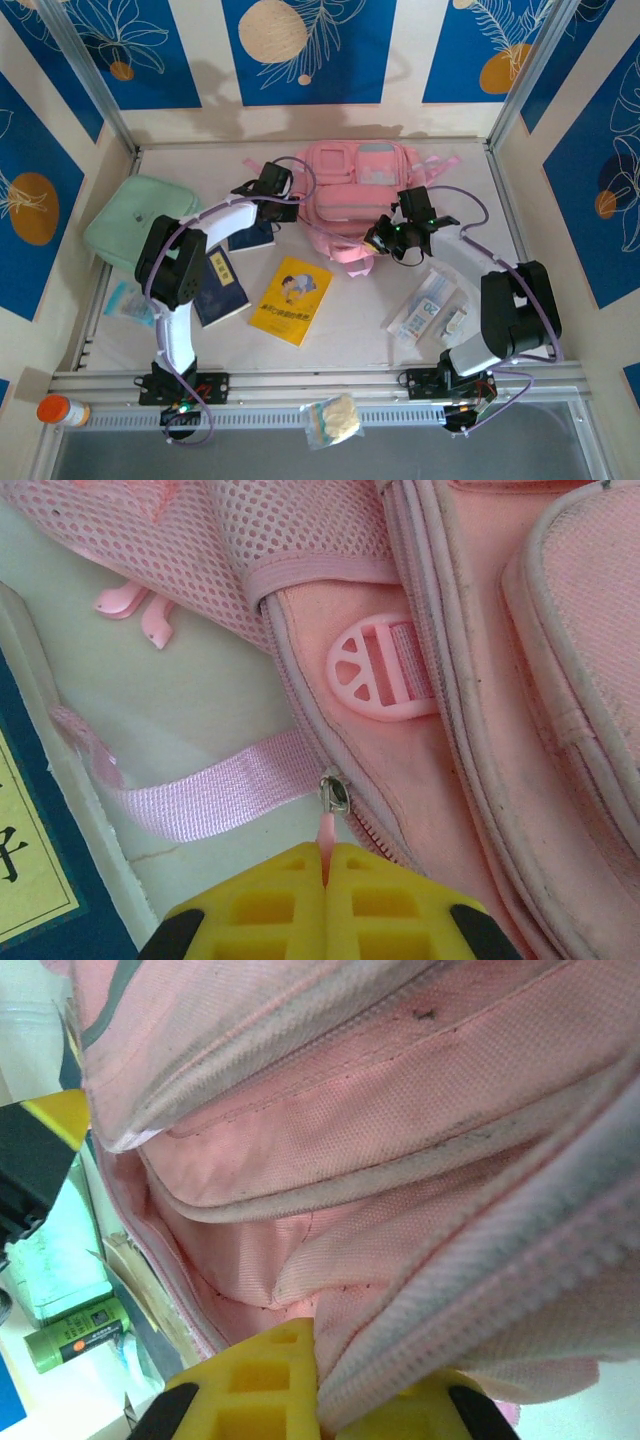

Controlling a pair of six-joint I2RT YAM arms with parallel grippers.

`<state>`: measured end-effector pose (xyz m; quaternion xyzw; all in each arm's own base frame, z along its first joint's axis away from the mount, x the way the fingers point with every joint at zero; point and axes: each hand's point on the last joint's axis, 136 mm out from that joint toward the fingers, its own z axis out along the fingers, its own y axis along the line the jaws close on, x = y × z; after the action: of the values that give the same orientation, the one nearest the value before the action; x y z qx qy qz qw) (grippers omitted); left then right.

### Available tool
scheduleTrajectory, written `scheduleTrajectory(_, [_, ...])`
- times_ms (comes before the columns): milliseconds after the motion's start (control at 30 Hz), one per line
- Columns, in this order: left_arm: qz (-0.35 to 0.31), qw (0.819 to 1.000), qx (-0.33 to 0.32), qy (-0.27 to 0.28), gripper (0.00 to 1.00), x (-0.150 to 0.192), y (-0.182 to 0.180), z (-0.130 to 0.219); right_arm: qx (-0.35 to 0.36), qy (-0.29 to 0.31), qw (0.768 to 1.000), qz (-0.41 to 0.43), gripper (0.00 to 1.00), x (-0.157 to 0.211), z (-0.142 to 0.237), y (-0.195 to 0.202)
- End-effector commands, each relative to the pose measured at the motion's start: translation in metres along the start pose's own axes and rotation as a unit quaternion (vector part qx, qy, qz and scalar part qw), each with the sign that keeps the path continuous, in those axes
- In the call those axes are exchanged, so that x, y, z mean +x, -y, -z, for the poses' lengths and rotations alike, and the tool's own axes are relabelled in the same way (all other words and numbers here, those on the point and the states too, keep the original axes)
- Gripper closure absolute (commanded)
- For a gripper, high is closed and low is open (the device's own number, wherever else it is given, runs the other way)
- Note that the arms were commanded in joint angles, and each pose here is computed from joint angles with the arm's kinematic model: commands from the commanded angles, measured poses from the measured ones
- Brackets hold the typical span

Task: Pack books, pencil case, and school supplies into a backpack

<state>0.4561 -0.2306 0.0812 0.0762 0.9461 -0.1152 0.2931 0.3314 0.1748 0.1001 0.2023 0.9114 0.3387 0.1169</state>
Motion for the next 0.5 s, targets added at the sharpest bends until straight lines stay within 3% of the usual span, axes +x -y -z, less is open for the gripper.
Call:
scheduleTrajectory(0, [0.007,1.0,0.026,0.013,1.0,-0.015,0.005,0.008,-0.012,0.007,1.0,0.027,1.0,-0.014,-0.002,-0.01])
scheduleTrajectory(167, [0.005,0.999,0.053,0.007,1.0,-0.015,0.016,0.016,-0.033,-0.006,0.999,0.022,0.97,-0.008,-0.005,-0.012])
scheduleTrajectory(233, [0.002,0.998,0.055,0.0,0.84,-0.013,0.017,0.018,-0.018,-0.012,1.0,0.022,0.87,-0.004,-0.002,-0.011])
scheduleTrajectory(467, [0.005,0.997,0.071,-0.006,0.55,0.003,0.018,0.057,0.03,-0.01,0.999,0.029,0.51,0.005,0.023,0.007])
